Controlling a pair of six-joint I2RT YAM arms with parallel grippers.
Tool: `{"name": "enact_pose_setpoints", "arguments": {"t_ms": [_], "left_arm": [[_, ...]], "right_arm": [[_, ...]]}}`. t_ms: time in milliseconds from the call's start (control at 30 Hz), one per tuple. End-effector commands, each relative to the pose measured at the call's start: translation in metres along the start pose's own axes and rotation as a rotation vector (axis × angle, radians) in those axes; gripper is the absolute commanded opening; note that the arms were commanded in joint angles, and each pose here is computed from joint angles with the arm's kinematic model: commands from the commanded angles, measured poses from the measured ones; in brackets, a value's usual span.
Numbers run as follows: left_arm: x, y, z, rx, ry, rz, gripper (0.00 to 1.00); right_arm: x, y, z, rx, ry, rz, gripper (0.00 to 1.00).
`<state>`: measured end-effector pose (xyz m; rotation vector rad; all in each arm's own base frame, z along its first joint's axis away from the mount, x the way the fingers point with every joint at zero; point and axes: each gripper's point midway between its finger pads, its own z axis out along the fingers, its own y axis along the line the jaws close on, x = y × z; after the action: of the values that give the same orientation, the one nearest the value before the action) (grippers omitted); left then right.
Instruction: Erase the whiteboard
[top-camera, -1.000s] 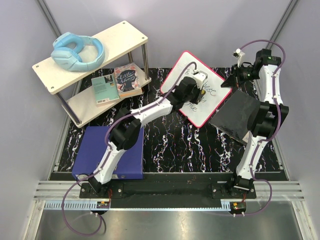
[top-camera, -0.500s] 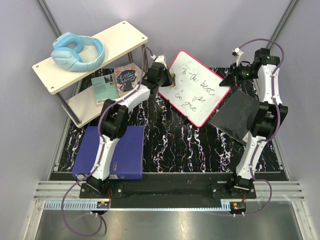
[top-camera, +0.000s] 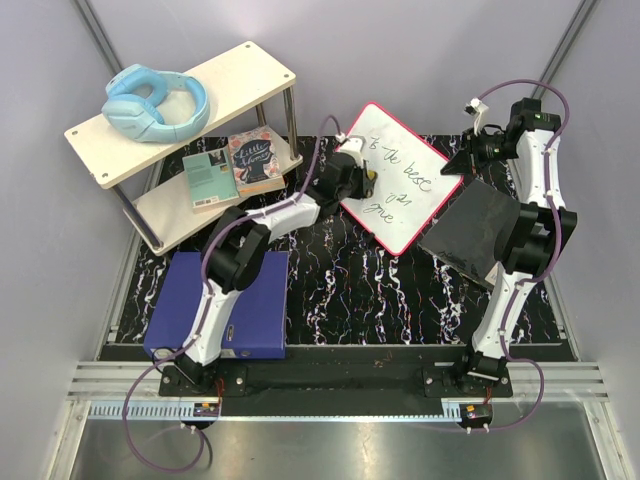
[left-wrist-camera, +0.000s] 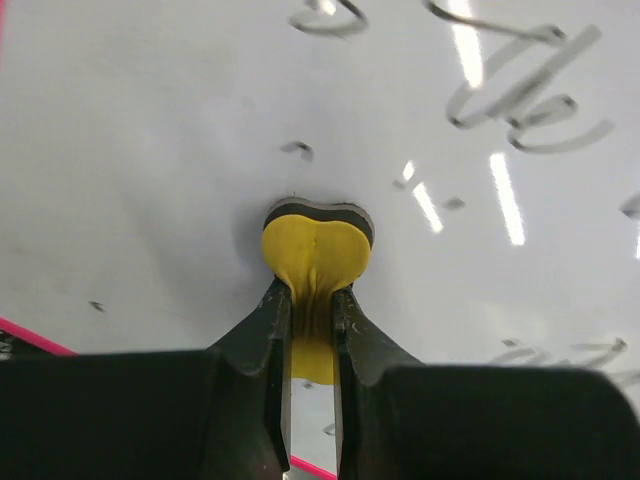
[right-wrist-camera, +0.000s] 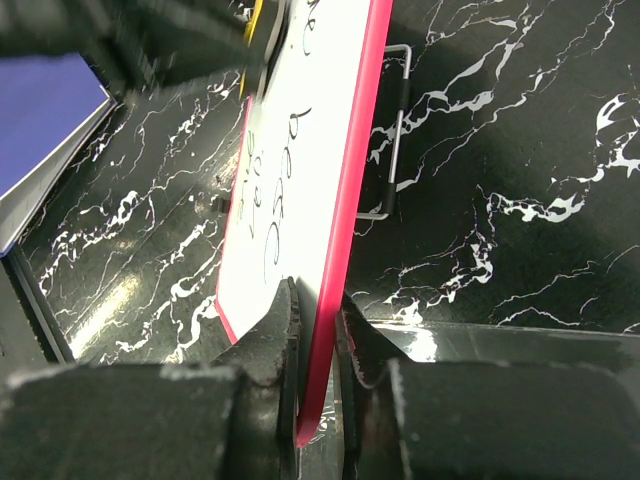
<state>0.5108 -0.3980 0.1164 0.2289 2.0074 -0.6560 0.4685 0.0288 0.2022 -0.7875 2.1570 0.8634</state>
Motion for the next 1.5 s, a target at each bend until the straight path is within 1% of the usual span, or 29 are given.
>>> {"name": "enact_pose_setpoints", "arguments": {"t_ms": [0,33,100,133,200,267,333,367,400,467,600,667,700,767,800,867,900,967,1000,1033,1100,1133,1167,1233,1300,1333,1400,1433,1467], "left_arm": [[0.053,-0.098,-0.020,0.287,0.091,0.126,0.00],[0.060,-0.116,-0.027,0.333,0.106,0.156,0.00],[0.062,-0.131,-0.030,0.357,0.098,0.238,0.00],[0.072,-0.140,-0.033,0.359,0.118,0.271,0.00],[0.069,-0.150,-0.033,0.363,0.111,0.338,0.00],[0.077,-0.155,-0.029,0.355,0.123,0.366,0.00],[0.073,-0.164,-0.026,0.359,0.135,0.372,0.00],[0.067,-0.168,-0.019,0.360,0.117,0.376,0.00],[0.070,-0.163,-0.017,0.334,0.139,0.379,0.00],[0.061,-0.164,-0.012,0.311,0.114,0.384,0.00],[0.054,-0.133,0.001,0.169,0.090,0.378,0.00],[0.049,-0.109,0.006,0.107,0.093,0.323,0.00],[0.034,-0.092,0.007,0.063,0.065,0.291,0.00],[0.032,-0.071,0.008,0.021,0.052,0.226,0.00],[0.018,-0.053,0.005,-0.022,0.033,0.198,0.00],[0.010,-0.036,0.004,-0.054,0.004,0.162,0.00],[0.001,-0.019,0.004,-0.095,-0.015,0.144,0.00],[-0.011,-0.005,0.002,-0.122,-0.043,0.100,0.00],[-0.020,0.011,0.002,-0.157,-0.066,0.068,0.00],[-0.026,0.017,0.002,-0.162,-0.084,0.007,0.00],[-0.040,0.028,0.006,-0.151,-0.116,-0.054,0.00],[-0.057,0.026,0.008,-0.141,-0.147,-0.084,0.00],[-0.047,0.033,0.015,-0.161,-0.113,-0.086,0.00],[-0.065,0.036,0.019,-0.168,-0.144,-0.088,0.00],[-0.063,0.042,0.027,-0.171,-0.144,-0.095,0.00],[-0.073,0.041,0.028,-0.164,-0.166,-0.101,0.00],[-0.075,0.042,0.033,-0.159,-0.173,-0.098,0.00],[-0.089,0.037,0.032,-0.144,-0.199,-0.096,0.00],[-0.089,0.036,0.034,-0.135,-0.193,-0.091,0.00]], "right_arm": [[0.031,0.066,0.013,-0.180,0.154,0.069,0.00],[0.031,0.066,0.014,-0.182,0.153,0.070,0.00],[0.031,0.067,0.014,-0.187,0.151,0.074,0.00],[0.031,0.067,0.015,-0.189,0.151,0.077,0.00],[0.031,0.068,0.015,-0.192,0.149,0.078,0.00],[0.032,0.069,0.014,-0.193,0.149,0.078,0.00],[0.032,0.069,0.015,-0.196,0.147,0.081,0.00],[0.032,0.070,0.015,-0.198,0.147,0.084,0.00],[0.032,0.069,0.015,-0.199,0.147,0.085,0.00],[0.032,0.070,0.016,-0.204,0.142,0.088,0.00],[0.033,0.070,0.017,-0.209,0.142,0.094,0.00],[0.034,0.070,0.017,-0.208,0.145,0.094,0.00],[0.033,0.070,0.016,-0.207,0.144,0.091,0.00],[0.034,0.070,0.016,-0.206,0.147,0.091,0.00],[0.034,0.071,0.015,-0.203,0.148,0.091,0.00],[0.034,0.071,0.014,-0.198,0.153,0.087,0.00],[0.034,0.071,0.014,-0.194,0.154,0.084,0.00],[0.034,0.072,0.013,-0.193,0.157,0.084,0.00],[0.033,0.072,0.012,-0.193,0.157,0.084,0.00],[0.034,0.071,0.012,-0.191,0.160,0.083,0.00],[0.034,0.071,0.012,-0.189,0.164,0.085,0.00],[0.034,0.071,0.012,-0.191,0.169,0.090,0.00],[0.034,0.071,0.011,-0.193,0.171,0.086,0.00],[0.034,0.071,0.010,-0.194,0.181,0.084,0.00],[0.034,0.070,0.007,-0.177,0.190,0.073,0.00],[0.032,0.070,0.006,-0.172,0.192,0.066,0.00],[0.032,0.070,0.006,-0.161,0.203,0.059,0.00],[0.033,0.070,0.006,-0.159,0.208,0.055,0.00],[0.034,0.071,0.007,-0.159,0.216,0.055,0.00]]}}
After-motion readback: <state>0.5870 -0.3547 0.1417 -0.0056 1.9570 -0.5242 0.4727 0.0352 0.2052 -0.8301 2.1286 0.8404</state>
